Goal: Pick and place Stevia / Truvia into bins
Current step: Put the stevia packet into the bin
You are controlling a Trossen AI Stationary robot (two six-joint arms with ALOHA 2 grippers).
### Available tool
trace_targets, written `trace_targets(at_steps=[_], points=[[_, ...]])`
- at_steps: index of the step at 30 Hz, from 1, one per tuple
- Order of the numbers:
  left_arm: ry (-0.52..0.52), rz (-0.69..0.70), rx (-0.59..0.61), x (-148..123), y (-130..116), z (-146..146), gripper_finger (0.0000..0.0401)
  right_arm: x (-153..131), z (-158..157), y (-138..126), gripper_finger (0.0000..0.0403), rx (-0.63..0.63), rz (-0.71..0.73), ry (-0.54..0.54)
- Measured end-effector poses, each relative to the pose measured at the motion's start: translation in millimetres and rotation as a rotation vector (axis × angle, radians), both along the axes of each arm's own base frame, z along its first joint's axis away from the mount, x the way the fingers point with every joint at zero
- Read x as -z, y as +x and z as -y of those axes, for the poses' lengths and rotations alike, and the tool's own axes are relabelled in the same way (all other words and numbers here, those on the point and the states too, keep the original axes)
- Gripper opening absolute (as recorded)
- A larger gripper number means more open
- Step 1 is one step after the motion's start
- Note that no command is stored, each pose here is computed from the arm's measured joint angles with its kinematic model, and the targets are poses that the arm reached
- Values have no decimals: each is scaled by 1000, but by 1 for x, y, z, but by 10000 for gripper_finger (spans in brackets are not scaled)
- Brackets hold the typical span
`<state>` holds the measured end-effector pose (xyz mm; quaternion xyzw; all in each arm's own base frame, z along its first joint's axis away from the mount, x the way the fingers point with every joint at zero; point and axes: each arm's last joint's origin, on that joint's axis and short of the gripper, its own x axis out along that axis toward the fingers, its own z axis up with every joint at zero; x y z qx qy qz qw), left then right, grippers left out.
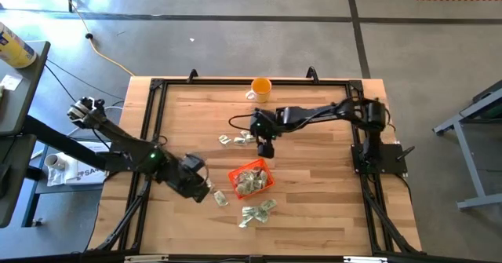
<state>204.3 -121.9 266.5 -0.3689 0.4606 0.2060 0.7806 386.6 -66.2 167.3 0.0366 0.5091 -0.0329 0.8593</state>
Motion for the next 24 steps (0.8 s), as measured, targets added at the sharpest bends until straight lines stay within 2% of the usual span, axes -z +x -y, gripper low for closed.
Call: trace_targets(at_steps=[5,9,11,13,18,19,20,24], points=[[-26,1,-26,1,-8,12,233,26,14,7,263,60,-22,-73],[-28,-1,-41,2,-10,16,232,34,26,7,251,77,-27,-31],[-21,-10,-43,2,-11,15,232,38,30,6,228,76,-28,6],[-11,-22,-44,3,-12,14,232,40,33,6,188,75,-23,43],[15,-49,-38,4,-14,12,232,40,31,6,39,41,-13,110],[18,-53,-38,4,-15,12,232,38,31,6,21,45,-13,117],[24,-60,-36,5,-15,11,232,36,30,5,15,52,-14,125],[36,-71,-30,10,-16,10,232,15,22,-3,32,112,-27,175]])
